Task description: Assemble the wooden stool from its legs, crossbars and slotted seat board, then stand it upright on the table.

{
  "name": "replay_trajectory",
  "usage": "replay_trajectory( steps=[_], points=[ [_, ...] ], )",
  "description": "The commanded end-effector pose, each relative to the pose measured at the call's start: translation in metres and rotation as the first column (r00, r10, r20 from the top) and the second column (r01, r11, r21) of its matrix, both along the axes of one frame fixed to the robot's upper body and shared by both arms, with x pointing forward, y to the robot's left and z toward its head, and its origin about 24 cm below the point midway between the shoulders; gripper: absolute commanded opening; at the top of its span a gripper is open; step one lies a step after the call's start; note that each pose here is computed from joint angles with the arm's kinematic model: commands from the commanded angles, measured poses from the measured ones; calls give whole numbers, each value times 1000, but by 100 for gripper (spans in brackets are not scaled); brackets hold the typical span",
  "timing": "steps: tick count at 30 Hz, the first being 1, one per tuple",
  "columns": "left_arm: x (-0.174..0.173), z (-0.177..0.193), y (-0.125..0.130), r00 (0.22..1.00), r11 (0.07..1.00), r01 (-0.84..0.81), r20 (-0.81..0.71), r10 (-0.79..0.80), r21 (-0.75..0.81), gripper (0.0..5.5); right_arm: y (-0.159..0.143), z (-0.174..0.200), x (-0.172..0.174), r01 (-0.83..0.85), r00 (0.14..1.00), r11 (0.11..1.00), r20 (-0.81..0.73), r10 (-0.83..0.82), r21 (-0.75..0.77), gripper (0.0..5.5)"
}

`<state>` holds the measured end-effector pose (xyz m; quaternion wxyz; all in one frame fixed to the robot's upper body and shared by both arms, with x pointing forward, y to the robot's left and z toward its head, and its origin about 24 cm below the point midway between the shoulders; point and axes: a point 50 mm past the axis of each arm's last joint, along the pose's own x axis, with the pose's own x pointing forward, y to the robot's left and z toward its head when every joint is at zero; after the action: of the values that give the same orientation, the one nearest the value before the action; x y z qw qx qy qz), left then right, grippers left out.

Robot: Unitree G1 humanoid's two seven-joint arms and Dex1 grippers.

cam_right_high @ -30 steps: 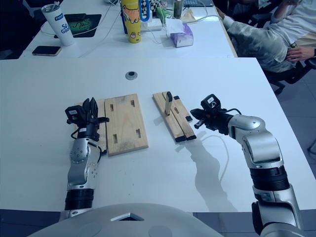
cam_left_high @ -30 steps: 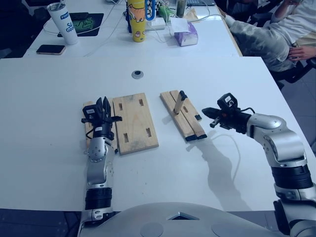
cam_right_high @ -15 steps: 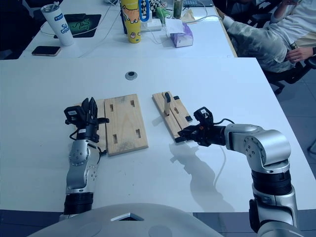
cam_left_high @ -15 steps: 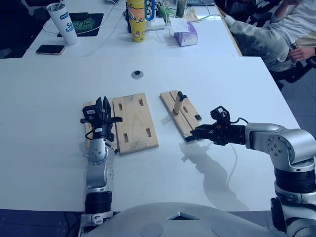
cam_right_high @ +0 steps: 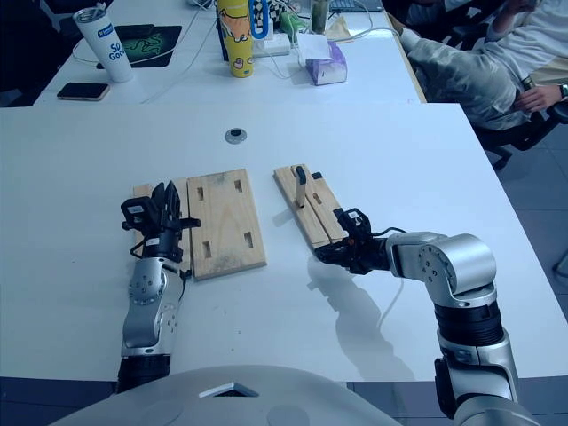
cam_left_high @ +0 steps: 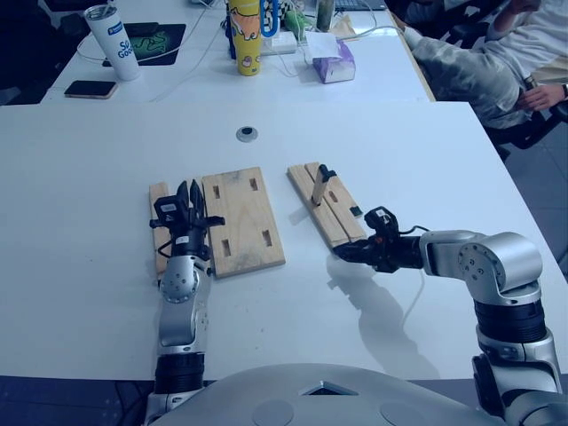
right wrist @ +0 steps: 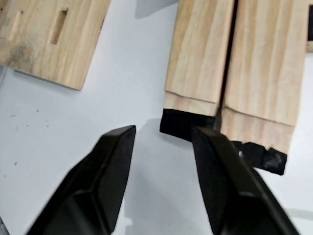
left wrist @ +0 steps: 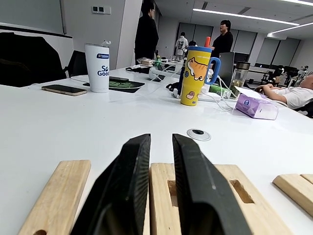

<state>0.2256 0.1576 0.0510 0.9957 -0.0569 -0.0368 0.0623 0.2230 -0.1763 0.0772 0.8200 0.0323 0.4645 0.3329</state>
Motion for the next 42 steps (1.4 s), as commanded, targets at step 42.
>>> replay_trajectory(
  steps=[42],
  points=[
    [23,9,0,998,998,47,37,-48,33,82,34,-45,44,-3,943,994,331,38,-106,268]
  ],
)
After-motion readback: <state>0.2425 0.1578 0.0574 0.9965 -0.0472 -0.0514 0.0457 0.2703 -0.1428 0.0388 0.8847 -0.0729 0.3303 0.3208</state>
